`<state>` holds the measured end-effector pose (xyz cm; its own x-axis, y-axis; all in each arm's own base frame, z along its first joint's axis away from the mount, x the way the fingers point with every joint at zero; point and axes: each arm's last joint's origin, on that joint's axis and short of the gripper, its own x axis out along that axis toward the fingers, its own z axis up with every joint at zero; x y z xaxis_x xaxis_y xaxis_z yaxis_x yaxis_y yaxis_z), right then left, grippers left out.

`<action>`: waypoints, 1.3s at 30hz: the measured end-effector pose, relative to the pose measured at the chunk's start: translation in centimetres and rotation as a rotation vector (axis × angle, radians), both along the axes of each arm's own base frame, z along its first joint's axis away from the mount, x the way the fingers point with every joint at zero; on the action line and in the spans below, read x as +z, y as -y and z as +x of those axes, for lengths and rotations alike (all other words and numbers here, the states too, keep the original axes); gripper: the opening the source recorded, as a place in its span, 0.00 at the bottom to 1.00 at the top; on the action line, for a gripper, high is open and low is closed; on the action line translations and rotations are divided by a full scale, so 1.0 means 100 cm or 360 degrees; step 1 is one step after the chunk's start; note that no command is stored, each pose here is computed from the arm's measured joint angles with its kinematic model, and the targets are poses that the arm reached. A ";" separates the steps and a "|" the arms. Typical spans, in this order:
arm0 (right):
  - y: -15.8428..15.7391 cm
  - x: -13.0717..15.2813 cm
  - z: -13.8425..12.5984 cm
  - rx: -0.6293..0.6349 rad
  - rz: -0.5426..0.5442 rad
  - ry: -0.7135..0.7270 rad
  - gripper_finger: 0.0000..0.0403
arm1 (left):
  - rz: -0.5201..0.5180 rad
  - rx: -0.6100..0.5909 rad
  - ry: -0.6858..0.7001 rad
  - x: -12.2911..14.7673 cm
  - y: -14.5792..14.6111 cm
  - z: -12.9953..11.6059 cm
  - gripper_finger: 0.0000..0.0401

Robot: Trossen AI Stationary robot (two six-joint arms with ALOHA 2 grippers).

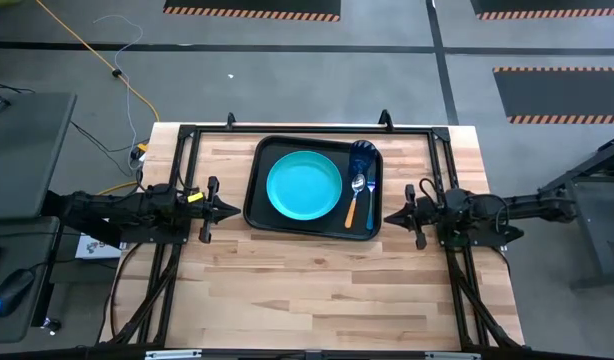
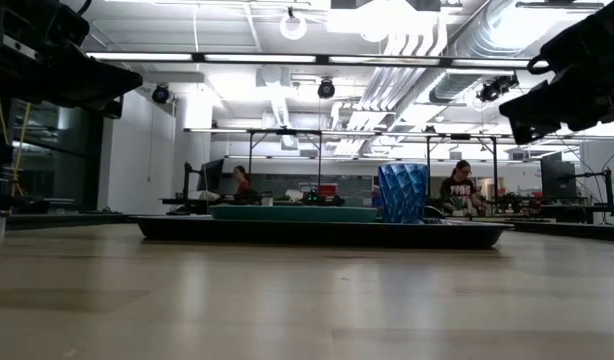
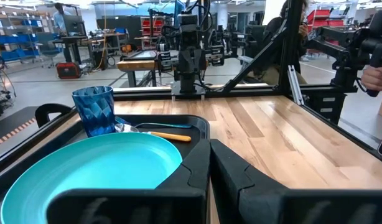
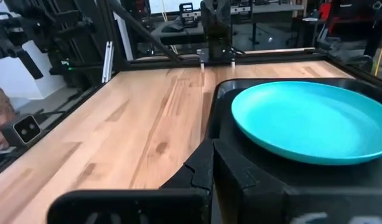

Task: Pick and place plate/cup/fork/spoon on tray
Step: Return to Home Position

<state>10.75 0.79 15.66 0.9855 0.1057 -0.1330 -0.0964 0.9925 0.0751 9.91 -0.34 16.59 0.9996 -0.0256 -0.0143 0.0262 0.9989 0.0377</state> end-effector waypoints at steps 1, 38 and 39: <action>0.000 0.000 -0.001 0.0001 -0.0011 -0.0001 0.00 | 0.0000 0.0000 0.0000 0.000 0.000 0.000 0.00; 0.005 0.012 -0.010 -0.0071 -0.0099 0.0221 0.00 | 0.0000 0.0000 -0.0002 0.000 0.000 0.000 0.00; 0.005 0.012 -0.010 -0.0070 -0.0101 0.0222 0.00 | 0.0000 0.0000 0.0000 0.000 0.000 0.000 0.00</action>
<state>9.71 0.31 16.86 0.9983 0.0577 0.0007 -0.0577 0.9983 0.0013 9.91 -0.34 16.59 0.9996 -0.0259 -0.0146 0.0265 0.9989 0.0376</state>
